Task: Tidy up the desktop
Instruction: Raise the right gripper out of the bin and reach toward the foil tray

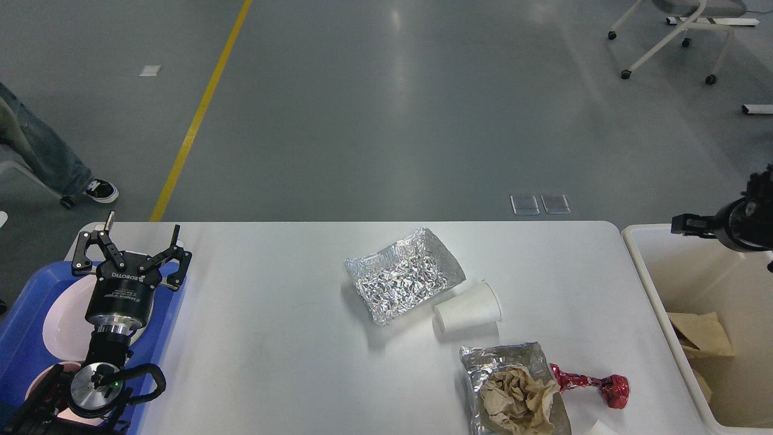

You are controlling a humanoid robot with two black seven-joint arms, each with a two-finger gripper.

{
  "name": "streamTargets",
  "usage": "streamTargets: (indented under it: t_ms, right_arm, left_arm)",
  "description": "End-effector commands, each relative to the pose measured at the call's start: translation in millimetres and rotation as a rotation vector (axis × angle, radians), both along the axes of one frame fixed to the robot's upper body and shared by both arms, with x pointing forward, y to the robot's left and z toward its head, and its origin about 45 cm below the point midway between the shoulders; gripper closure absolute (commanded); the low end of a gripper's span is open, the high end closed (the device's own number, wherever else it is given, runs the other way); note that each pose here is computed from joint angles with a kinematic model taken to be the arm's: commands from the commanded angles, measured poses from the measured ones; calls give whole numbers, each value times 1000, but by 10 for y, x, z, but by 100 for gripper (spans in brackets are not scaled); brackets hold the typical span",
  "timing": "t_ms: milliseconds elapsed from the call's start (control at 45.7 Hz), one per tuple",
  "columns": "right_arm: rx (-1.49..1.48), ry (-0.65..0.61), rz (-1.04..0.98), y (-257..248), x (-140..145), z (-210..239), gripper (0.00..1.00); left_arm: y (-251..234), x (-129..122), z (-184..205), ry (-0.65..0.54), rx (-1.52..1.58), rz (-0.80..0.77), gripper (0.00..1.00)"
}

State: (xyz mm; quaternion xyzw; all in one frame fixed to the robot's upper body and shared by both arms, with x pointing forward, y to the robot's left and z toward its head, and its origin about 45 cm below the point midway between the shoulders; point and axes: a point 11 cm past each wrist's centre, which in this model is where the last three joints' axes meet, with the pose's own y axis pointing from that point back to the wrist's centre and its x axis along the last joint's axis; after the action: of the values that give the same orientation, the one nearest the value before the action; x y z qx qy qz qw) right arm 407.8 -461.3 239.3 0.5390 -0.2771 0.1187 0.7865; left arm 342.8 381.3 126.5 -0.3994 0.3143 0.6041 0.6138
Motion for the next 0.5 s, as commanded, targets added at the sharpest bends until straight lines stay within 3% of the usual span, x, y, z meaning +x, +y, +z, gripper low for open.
streamTargets:
  t_ms: [0,88,153,219,307,482]
  right_arm:
    - [74,66,88,479,46,324,0]
    - [72,192,181,885,28,572,0]
    - [37,371,269,1343,-94,831,0]
    - [111,436,267,1626,-195,932,0]
    - [287,468,218,1921,-342,1062,0]
    - [414,403,185,2354,-506,1529,0]
  left_arm:
    - [6,0,2,0,1,0,3]
    - [0,0,0,0,0,0,3]
    - [0,0,0,0,0,0,3]
    - [1,-5,-5,2,0,0,3]
    - [1,-5,-5,2,0,0,3]
    - [1,-5,-5,2,0,0,3]
